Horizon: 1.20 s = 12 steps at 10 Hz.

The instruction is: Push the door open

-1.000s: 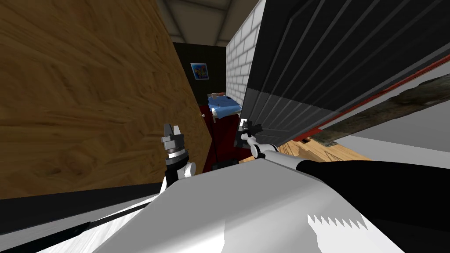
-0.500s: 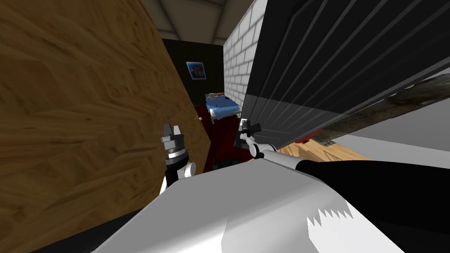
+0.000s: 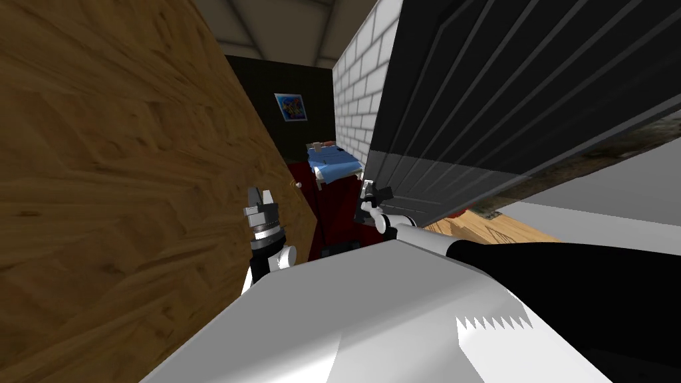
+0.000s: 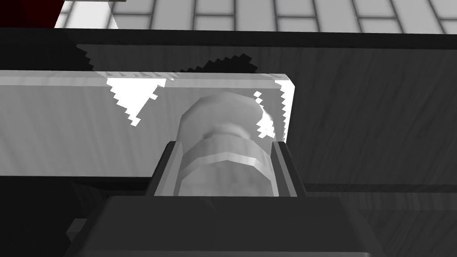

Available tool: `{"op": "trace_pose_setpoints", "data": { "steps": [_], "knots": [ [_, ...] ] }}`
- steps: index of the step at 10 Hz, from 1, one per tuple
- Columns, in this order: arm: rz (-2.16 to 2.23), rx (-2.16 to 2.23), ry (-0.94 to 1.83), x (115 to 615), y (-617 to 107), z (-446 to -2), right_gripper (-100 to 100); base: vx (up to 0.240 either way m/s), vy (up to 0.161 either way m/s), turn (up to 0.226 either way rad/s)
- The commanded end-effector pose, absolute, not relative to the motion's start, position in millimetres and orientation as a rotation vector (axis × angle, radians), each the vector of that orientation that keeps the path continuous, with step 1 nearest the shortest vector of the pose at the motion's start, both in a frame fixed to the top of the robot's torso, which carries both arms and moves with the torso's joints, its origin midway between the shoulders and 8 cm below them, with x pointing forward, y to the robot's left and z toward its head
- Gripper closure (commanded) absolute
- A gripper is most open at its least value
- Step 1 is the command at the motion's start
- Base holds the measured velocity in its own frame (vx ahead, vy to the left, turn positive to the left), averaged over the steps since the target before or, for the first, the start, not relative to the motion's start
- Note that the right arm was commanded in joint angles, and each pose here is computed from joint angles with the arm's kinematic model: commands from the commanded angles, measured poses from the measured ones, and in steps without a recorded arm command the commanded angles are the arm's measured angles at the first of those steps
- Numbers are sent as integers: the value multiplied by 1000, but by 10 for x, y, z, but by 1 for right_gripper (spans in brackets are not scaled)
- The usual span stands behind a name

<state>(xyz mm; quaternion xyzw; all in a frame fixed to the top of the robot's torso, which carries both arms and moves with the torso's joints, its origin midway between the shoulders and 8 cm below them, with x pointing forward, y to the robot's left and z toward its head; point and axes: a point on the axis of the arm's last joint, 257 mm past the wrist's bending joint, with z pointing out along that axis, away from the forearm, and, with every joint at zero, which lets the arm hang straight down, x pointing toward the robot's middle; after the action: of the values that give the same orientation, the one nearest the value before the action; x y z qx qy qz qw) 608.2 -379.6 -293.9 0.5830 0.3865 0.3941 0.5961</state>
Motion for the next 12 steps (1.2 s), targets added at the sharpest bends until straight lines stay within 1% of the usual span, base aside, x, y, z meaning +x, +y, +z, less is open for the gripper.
{"op": "trace_pose_setpoints", "data": {
  "steps": [1,5,7,8,9,12],
  "knots": [
    [893,1345,871,6040,-3936,-2881,100,125,11,-27],
    [862,1358,835,6033,-3915,-2850,100,145,-5,-77],
    [843,1370,821,6020,-3889,-2863,100,213,13,-120],
    [853,1347,795,6058,-3929,-2713,100,126,3,-61],
    [843,1370,821,6020,-3889,-2863,100,44,-15,11],
    [823,1386,808,6004,-3845,-2888,100,124,9,-71]
  ]
}}
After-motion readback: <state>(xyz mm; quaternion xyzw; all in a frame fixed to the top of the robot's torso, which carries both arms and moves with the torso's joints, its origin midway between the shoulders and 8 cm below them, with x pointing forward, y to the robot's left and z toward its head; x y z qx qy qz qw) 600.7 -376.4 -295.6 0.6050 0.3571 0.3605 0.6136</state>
